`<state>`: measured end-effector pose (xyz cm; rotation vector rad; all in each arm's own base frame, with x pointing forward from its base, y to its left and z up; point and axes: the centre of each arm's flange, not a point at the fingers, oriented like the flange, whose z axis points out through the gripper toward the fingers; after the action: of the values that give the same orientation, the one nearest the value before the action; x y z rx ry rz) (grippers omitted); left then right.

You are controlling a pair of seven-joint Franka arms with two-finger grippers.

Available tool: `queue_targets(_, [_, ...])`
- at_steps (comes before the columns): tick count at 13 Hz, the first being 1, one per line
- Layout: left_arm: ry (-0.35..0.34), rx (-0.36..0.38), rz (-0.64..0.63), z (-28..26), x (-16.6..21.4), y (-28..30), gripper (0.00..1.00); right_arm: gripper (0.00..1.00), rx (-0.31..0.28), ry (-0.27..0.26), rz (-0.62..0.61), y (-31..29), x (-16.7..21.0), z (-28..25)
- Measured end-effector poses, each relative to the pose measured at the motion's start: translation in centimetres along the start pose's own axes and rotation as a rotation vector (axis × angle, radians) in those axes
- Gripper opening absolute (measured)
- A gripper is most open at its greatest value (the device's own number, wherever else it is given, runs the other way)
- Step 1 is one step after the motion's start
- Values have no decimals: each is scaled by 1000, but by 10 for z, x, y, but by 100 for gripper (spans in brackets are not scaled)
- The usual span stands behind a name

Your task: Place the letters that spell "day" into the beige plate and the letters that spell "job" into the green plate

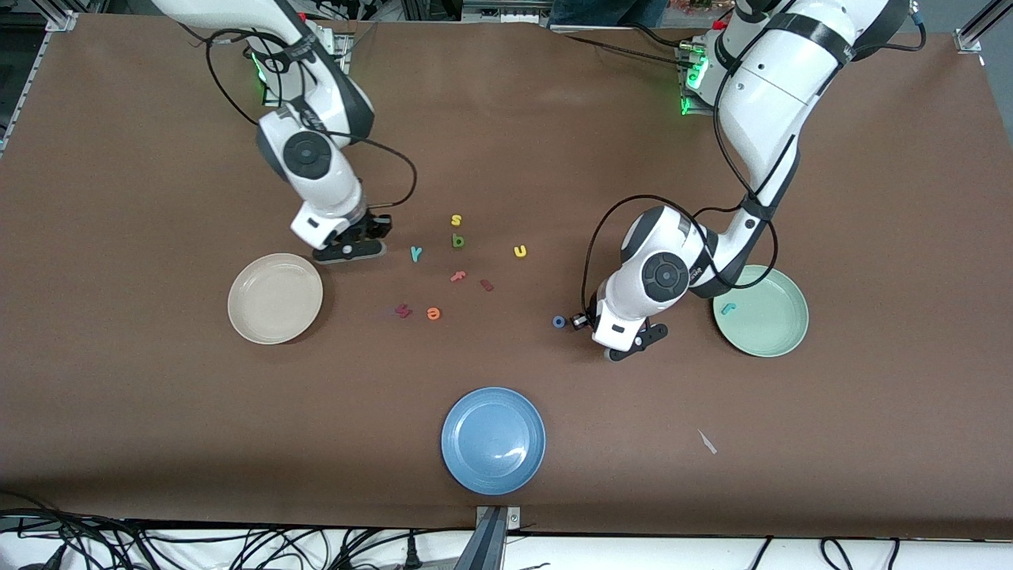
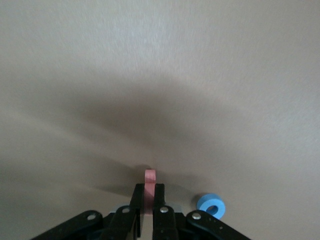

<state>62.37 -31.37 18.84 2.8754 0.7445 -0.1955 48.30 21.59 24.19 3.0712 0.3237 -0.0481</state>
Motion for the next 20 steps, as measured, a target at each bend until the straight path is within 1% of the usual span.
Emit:
queue_targets(1, [-4,10,-11,-13,8,-4,7,27,-8,2,-31,21,4,-3])
queue_targets(3, [-22,49,-16,-57,30,-23,7,27,-26,1,-101,66,10,-4])
queue_targets(4, [-48,83,4,-82,42,-41,7,27,-34,-2,-141,91,12,-3])
queue_targets(6, [-139,160,75,-124,64,-89,7,27,-47,-5,-191,131,16,-3])
queue_targets(7, [-187,185,115,-139,74,-115,7,27,-52,-7,-209,147,16,-3])
queue_targets(9, [-263,198,180,-156,98,-167,7,27,-52,-17,-227,169,15,3])
queue_targets(10, [-291,191,200,-156,110,-193,7,31,-50,-21,-225,175,14,7])
queue_targets(11, [-309,186,218,-152,121,-217,7,32,-47,-23,-223,177,14,11])
queue_targets(13, [-346,181,259,-140,141,-266,7,49,-43,-25,-222,176,15,14])
queue_targets(14, [-357,169,267,-135,149,-283,7,60,-35,-23,-209,175,15,14])
queue_targets(16, [-344,143,273,-129,161,-299,7,82,13,-19,-155,169,18,15])
queue_targets(17, [-333,137,277,-126,163,-298,7,90,38,-11,-139,157,24,13])
queue_targets(18, [-330,134,282,-123,163,-295,8,90,57,-6,-119,136,30,10])
queue_targets(19, [-330,132,286,-121,163,-293,15,90,72,-4,-95,107,36,6])
queue_targets(20, [-329,132,287,-120,162,-292,25,91,87,-6,-70,75,38,2])
